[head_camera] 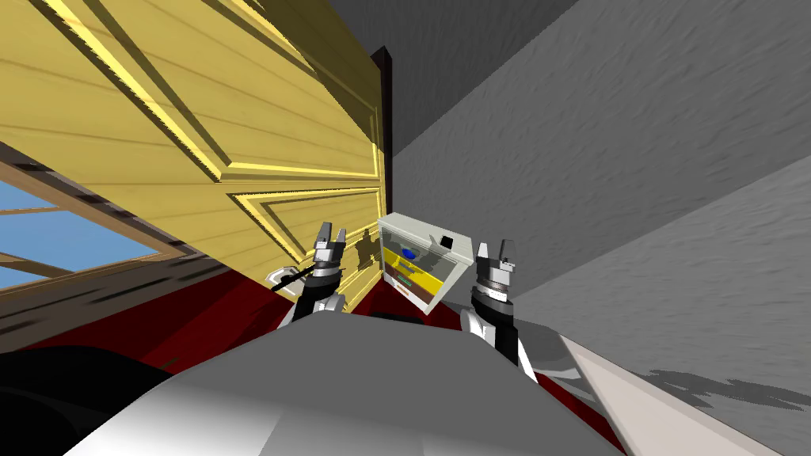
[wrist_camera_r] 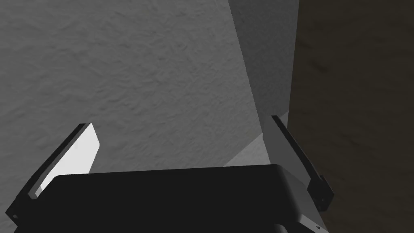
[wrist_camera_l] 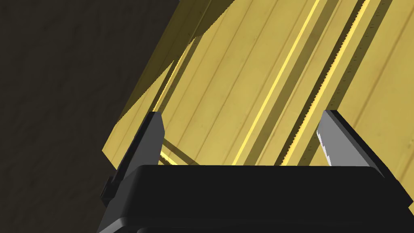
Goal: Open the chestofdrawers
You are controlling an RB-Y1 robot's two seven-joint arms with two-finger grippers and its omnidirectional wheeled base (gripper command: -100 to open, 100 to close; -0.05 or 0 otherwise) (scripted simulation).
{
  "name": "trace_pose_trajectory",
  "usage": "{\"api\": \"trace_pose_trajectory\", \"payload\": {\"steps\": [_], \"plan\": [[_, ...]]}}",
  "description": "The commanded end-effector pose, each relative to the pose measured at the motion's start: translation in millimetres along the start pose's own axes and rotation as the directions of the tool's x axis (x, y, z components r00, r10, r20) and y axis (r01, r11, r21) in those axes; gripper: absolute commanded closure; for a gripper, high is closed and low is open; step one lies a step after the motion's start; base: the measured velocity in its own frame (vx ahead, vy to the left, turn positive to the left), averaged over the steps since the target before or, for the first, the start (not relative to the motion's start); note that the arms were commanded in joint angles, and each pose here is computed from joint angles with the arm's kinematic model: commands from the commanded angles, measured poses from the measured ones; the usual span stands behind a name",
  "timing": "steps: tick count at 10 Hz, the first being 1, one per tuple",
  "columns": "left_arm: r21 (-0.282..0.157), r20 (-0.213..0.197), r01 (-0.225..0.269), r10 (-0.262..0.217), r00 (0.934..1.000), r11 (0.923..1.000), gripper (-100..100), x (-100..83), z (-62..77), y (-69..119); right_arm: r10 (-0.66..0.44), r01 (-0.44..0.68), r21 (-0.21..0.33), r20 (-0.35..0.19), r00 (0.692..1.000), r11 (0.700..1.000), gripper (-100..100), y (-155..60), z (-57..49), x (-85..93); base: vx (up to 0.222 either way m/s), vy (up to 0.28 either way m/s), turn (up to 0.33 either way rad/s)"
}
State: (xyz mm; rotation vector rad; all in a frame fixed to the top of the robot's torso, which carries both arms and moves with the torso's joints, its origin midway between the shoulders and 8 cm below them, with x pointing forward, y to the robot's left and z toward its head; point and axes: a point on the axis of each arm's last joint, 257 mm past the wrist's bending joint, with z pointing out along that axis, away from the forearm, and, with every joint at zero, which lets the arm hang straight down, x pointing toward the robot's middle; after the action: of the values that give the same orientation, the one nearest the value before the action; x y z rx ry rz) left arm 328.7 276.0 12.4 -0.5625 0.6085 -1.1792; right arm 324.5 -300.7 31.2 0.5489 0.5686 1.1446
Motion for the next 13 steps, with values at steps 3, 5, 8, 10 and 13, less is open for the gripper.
{"api": "trace_pose_trajectory", "payload": {"steps": [3, 5, 8, 10, 13], "plan": [[0.000, 0.000, 0.000, 0.000, 1.0000, 1.0000, 0, 0.0, 0.0, -0.1, 0.000, 0.000, 0.000, 0.000, 1.000, 1.000, 0, 0.1, 0.0, 0.0, 0.000, 0.000, 0.000], [0.000, 0.000, 0.000, 0.000, 1.0000, 1.0000, 0, 0.0, 0.0, -0.1, 0.000, 0.000, 0.000, 0.000, 1.000, 1.000, 0, 0.1, 0.0, 0.0, 0.000, 0.000, 0.000], [0.000, 0.000, 0.000, 0.000, 1.0000, 1.0000, 0, 0.0, 0.1, -0.1, 0.000, 0.000, 0.000, 0.000, 1.000, 1.000, 0, 0.2, 0.1, 0.0, 0.000, 0.000, 0.000], [0.000, 0.000, 0.000, 0.000, 1.0000, 1.0000, 0, 0.0, 0.1, -0.2, -0.018, 0.019, 0.009, -0.044, 0.999, 1.000, -100, -5.8, 0.1, 8.0, 0.006, 0.010, -0.001], [0.000, 0.000, 0.000, 0.000, 1.0000, 1.0000, 0, 0.0, -0.1, 0.1, -0.079, 0.087, 0.047, -0.163, 0.984, 0.995, -100, -30.7, -2.9, 31.6, 0.018, 0.065, -0.009]]}}
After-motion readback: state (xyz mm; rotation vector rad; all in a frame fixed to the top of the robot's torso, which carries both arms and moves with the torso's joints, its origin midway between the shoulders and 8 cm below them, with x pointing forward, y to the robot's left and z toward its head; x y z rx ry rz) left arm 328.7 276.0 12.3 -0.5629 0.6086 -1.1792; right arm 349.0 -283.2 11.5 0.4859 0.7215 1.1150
